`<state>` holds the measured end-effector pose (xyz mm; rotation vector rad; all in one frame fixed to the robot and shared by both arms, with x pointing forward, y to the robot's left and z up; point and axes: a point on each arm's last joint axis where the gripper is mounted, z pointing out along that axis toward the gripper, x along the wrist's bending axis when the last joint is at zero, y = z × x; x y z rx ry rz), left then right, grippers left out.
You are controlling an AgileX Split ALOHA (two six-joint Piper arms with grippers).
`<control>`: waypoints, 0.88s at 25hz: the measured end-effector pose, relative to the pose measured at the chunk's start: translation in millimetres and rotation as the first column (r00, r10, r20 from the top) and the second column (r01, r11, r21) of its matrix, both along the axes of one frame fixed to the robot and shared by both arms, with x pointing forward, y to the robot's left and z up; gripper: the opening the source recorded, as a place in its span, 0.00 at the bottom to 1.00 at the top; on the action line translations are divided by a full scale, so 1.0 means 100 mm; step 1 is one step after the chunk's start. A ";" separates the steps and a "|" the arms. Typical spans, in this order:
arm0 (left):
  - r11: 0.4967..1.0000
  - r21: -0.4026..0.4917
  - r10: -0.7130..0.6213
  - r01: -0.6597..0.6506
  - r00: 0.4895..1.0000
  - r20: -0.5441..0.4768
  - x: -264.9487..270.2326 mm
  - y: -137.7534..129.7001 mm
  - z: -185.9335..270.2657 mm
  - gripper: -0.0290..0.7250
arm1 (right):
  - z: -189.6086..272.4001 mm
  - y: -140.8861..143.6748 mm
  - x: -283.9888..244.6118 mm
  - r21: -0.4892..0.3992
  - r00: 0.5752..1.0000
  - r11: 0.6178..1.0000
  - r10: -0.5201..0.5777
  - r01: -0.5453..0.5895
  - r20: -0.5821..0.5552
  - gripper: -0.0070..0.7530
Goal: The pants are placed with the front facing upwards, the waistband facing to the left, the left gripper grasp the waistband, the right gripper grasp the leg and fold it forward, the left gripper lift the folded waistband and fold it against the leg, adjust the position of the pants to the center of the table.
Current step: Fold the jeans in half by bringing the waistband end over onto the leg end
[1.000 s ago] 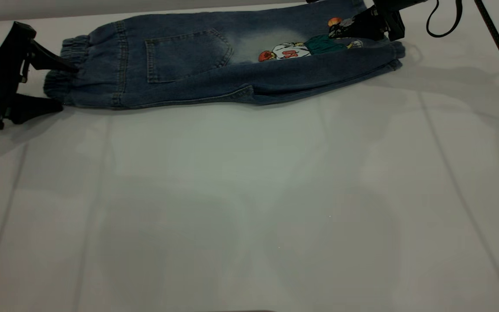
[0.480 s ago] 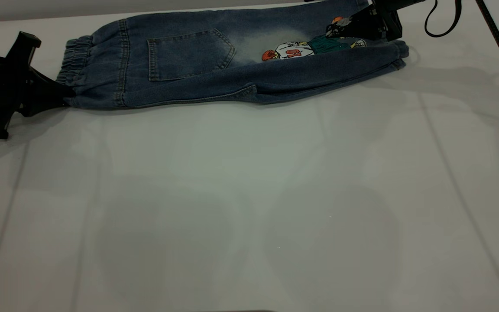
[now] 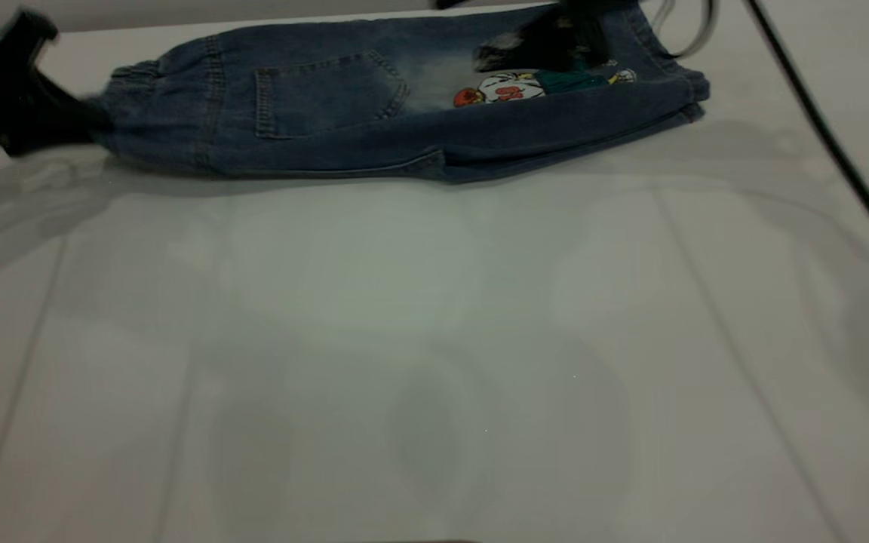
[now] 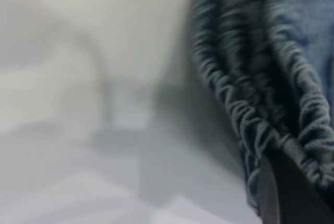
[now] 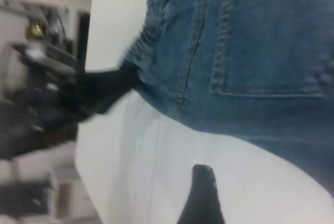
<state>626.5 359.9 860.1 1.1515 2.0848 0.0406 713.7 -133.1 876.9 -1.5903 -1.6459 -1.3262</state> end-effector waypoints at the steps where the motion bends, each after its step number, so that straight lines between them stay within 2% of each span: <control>1: 1.000 0.019 -0.019 0.018 1.000 0.020 0.00 0.00 0.13 0.12 | 0.05 0.10 0.02 -0.021 1.000 1.000 0.008 -0.007 0.021 0.66; 6: 0.993 0.079 -0.096 0.089 0.991 0.090 -0.11 -0.04 0.64 0.12 | 0.18 0.58 0.01 -0.164 0.992 0.986 0.035 -0.015 0.123 0.66; 10: 0.983 0.111 -0.163 0.147 0.975 0.151 -0.25 -0.11 1.01 0.12 | 0.03 0.91 -0.11 -0.221 0.989 0.974 0.074 -0.045 0.124 0.66; 17: 0.966 0.152 -0.242 0.208 0.936 0.257 -0.44 -0.22 1.51 0.12 | -0.39 1.34 -0.40 -0.246 0.988 0.961 0.144 -0.128 0.049 0.66; 22: 0.957 0.154 -0.281 0.245 0.914 0.292 -0.51 -0.28 1.67 0.11 | -0.36 1.41 -0.44 -0.230 0.979 0.957 0.195 -0.178 0.052 0.66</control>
